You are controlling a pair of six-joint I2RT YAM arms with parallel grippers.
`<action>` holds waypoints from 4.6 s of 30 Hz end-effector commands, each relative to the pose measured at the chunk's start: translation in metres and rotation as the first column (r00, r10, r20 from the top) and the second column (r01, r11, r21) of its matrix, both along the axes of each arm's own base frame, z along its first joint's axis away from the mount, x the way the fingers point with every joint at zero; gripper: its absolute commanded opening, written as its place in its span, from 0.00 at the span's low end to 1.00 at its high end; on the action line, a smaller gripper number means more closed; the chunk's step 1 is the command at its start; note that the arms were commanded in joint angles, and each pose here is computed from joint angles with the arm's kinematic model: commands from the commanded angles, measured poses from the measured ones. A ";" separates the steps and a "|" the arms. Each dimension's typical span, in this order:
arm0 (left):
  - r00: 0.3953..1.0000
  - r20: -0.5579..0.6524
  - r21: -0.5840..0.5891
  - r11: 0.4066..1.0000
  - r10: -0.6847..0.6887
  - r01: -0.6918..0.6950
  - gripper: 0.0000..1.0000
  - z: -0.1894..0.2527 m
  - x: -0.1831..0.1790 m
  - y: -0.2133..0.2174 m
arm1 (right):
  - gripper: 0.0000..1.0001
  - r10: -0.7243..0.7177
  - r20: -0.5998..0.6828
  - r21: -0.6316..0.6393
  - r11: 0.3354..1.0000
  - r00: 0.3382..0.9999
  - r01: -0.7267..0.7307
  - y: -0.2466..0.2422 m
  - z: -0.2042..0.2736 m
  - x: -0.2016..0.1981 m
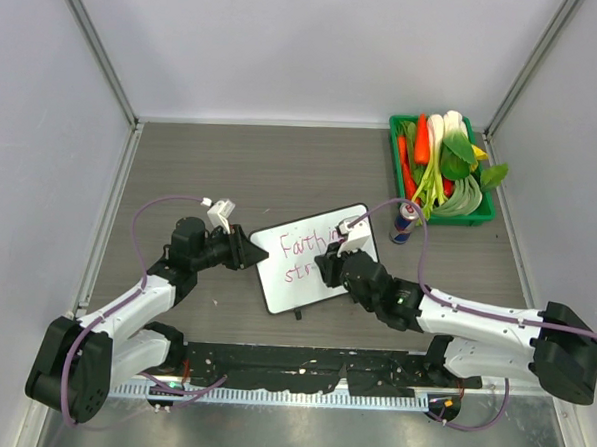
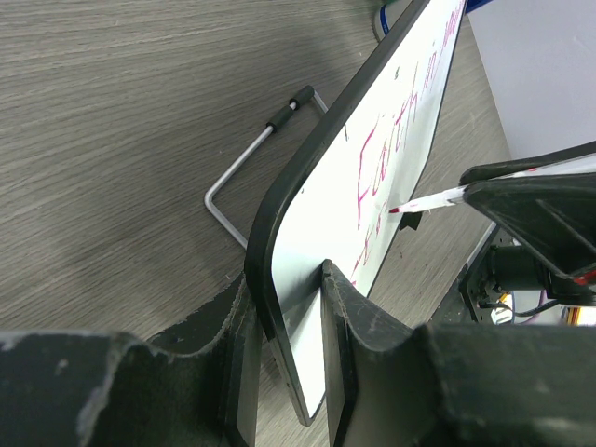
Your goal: Write a sentence on the whiteboard
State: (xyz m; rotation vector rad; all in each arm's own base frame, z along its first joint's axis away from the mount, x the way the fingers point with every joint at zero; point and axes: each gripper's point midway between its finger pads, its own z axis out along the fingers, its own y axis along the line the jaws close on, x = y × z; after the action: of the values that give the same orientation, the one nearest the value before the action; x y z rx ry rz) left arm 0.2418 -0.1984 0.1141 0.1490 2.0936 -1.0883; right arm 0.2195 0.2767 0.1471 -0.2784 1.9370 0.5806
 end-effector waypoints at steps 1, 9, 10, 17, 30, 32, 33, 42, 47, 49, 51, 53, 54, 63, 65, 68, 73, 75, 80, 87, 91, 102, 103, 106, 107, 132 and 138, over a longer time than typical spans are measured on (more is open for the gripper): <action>0.999 0.020 0.076 0.997 0.030 -0.032 0.00 -0.015 0.005 0.011 | 0.01 -0.001 0.004 0.037 0.999 1.000 0.001 0.005 0.002 0.002; 0.999 0.019 0.075 0.997 0.031 -0.032 0.00 -0.015 0.005 0.011 | 0.01 -0.013 0.001 0.029 0.999 1.000 0.013 0.004 -0.002 0.003; 0.999 0.019 0.075 0.997 0.031 -0.032 0.00 -0.015 0.005 0.011 | 0.01 -0.013 0.003 0.023 1.000 1.000 0.013 0.003 -0.003 0.003; 0.999 0.018 0.077 0.997 0.030 -0.032 0.00 -0.016 0.005 0.011 | 0.02 -0.050 0.005 -0.020 0.999 0.999 0.050 -0.006 -0.009 0.007; 0.999 0.020 0.075 0.997 0.031 -0.032 0.00 -0.015 0.005 0.011 | 0.02 -0.123 0.039 -0.033 0.992 0.992 0.124 -0.019 0.004 0.017; 0.999 0.020 0.076 0.997 0.030 -0.032 0.00 -0.015 0.005 0.011 | 0.02 -0.140 0.046 -0.033 0.989 0.989 0.141 -0.021 0.007 0.020; 0.999 0.017 0.076 0.997 0.031 -0.032 0.00 -0.016 0.004 0.011 | 0.01 -0.139 0.048 -0.035 0.990 0.989 0.140 -0.021 0.008 0.021; 0.999 0.019 0.077 0.996 0.032 -0.033 0.00 -0.016 0.005 0.011 | 0.01 -0.104 0.055 0.003 0.995 0.993 0.104 -0.008 0.021 0.023; 0.999 0.017 0.076 0.997 0.029 -0.031 0.00 -0.016 0.004 0.011 | 0.01 -0.050 0.032 0.002 0.999 0.998 0.050 0.002 0.014 0.018; 0.999 0.018 0.076 0.997 0.032 -0.034 0.00 -0.016 0.005 0.011 | 0.01 -0.035 0.014 -0.004 0.999 0.999 0.035 0.004 0.009 0.014; 0.999 0.018 0.077 0.997 0.030 -0.032 0.00 -0.016 0.005 0.011 | 0.01 -0.033 -0.001 -0.024 0.999 0.999 0.033 0.001 0.002 0.013; 0.999 0.017 0.076 0.997 0.032 -0.034 0.00 -0.016 0.005 0.011 | 0.02 -0.034 -0.014 -0.030 0.999 0.999 0.033 -0.002 -0.004 0.010; 0.999 0.016 0.078 0.996 0.032 -0.033 0.00 -0.017 0.004 0.011 | 0.01 -0.029 -0.019 -0.029 0.999 0.999 0.029 -0.002 -0.005 0.008; 0.999 0.016 0.078 0.996 0.034 -0.035 0.00 -0.016 0.005 0.011 | 0.01 -0.028 -0.068 -0.067 0.998 0.997 0.023 -0.010 -0.023 0.000; 0.999 0.015 0.077 0.996 0.032 -0.033 0.00 -0.016 0.005 0.011 | 0.01 -0.034 -0.071 -0.072 0.997 0.997 0.028 -0.012 -0.026 0.000; 0.999 0.016 0.078 0.996 0.035 -0.036 0.00 -0.016 0.005 0.012 | 0.02 -0.045 -0.072 -0.079 0.996 0.996 0.039 -0.016 -0.028 0.000; 0.999 0.016 0.078 0.997 0.029 -0.030 0.00 -0.016 0.005 0.011 | 0.01 -0.061 -0.061 -0.094 0.994 0.996 0.055 -0.021 -0.027 0.002; 0.999 0.018 0.077 0.996 0.034 -0.035 0.00 -0.015 0.005 0.011 | 0.01 -0.065 -0.060 -0.100 0.993 0.996 0.059 -0.021 -0.027 0.002; 0.999 0.013 0.078 0.996 0.031 -0.032 0.00 -0.017 0.005 0.011 | 0.01 -0.080 -0.054 -0.115 0.991 0.995 0.073 -0.025 -0.027 0.003; 0.999 0.013 0.077 0.996 0.032 -0.033 0.00 -0.017 0.005 0.011 | 0.01 -0.103 -0.015 -0.127 0.987 0.995 0.101 -0.030 -0.016 0.009; 0.999 0.015 0.077 0.996 0.031 -0.032 0.00 -0.016 0.005 0.011 | 0.01 -0.095 -0.001 -0.111 0.989 0.995 0.094 -0.029 -0.006 0.009; 0.999 0.016 0.077 0.997 0.031 -0.032 0.00 -0.016 0.005 0.011 | 0.02 -0.067 0.066 0.024 0.998 0.996 0.066 -0.017 0.040 0.012; 0.999 0.015 0.077 0.996 0.032 -0.033 0.00 -0.016 0.005 0.011 | 0.01 -0.068 0.070 0.027 0.997 0.995 0.067 -0.017 0.042 0.013; 0.999 0.013 0.077 0.997 0.031 -0.032 0.00 -0.017 0.005 0.011 | 0.01 -0.079 0.081 0.041 0.996 0.994 0.076 -0.016 0.049 0.018; 0.999 0.016 0.078 0.996 0.030 -0.031 0.00 -0.016 0.005 0.011 | 0.01 -0.076 0.081 0.042 0.996 0.994 0.073 -0.013 0.049 0.019; 0.999 0.012 0.078 0.996 0.030 -0.031 0.00 -0.017 0.005 0.011 | 0.01 -0.081 0.038 0.029 0.996 0.996 0.080 -0.019 0.023 0.020; 0.999 0.013 0.079 0.996 0.030 -0.031 0.00 -0.017 0.005 0.011 | 0.02 -0.079 0.022 0.007 0.997 0.997 0.079 -0.017 0.010 0.021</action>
State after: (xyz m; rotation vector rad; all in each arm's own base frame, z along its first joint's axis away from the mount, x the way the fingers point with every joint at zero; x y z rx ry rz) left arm 0.2418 -0.1984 0.1140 0.1485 2.0941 -1.0885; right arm 0.2369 0.2556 0.1535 -0.2331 1.9392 0.5003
